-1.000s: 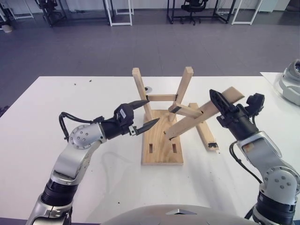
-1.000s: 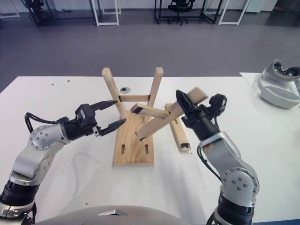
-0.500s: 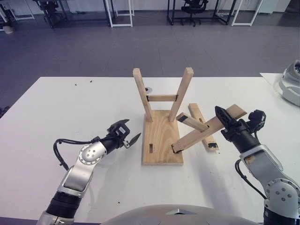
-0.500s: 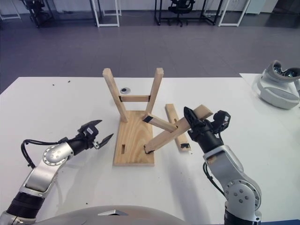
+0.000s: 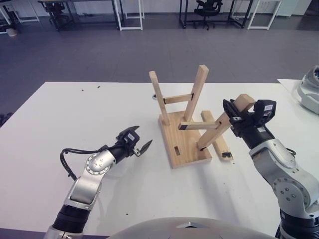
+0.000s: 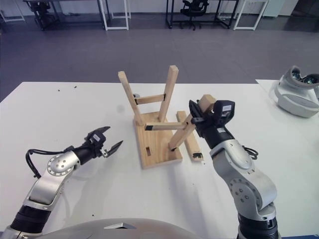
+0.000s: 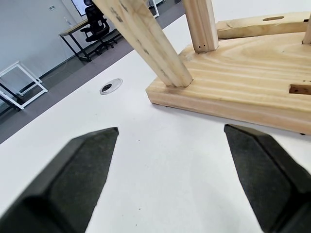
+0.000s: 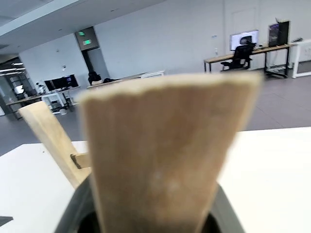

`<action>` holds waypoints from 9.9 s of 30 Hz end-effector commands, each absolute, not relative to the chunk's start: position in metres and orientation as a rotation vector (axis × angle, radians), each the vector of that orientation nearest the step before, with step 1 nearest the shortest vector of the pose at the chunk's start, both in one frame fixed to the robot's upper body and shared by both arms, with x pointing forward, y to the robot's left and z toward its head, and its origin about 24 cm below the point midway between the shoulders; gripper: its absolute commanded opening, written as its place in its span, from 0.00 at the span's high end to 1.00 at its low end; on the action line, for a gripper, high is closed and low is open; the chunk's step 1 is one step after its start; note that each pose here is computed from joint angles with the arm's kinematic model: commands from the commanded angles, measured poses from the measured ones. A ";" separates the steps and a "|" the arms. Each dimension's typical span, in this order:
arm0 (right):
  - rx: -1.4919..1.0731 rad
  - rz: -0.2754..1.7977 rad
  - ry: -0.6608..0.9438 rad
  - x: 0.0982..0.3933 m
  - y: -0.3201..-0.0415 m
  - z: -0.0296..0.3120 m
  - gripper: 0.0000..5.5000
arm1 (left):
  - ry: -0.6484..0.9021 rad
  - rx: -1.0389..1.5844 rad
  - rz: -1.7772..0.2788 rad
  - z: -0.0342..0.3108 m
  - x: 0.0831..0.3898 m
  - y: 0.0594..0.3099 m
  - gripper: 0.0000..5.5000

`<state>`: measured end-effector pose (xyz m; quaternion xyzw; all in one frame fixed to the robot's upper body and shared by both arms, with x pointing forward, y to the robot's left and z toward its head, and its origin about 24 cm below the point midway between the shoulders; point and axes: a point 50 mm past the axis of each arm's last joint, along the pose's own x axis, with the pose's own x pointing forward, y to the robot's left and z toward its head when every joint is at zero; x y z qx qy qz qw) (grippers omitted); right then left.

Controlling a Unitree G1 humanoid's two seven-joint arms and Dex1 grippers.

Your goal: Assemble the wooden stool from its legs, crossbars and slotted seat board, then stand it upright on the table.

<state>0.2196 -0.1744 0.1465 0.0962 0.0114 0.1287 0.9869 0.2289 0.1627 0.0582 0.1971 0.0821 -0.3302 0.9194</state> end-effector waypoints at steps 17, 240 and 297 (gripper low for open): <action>0.133 0.377 0.060 0.234 -0.176 0.136 0.68 | 0.139 0.429 -0.690 0.069 0.238 0.161 0.27; 0.108 0.916 0.042 0.251 -0.136 0.181 0.41 | -0.077 -0.143 -0.829 0.180 0.263 0.146 0.02; -0.010 1.152 -0.153 0.235 -0.115 0.212 0.41 | -0.016 0.153 -0.432 0.153 0.246 0.306 0.02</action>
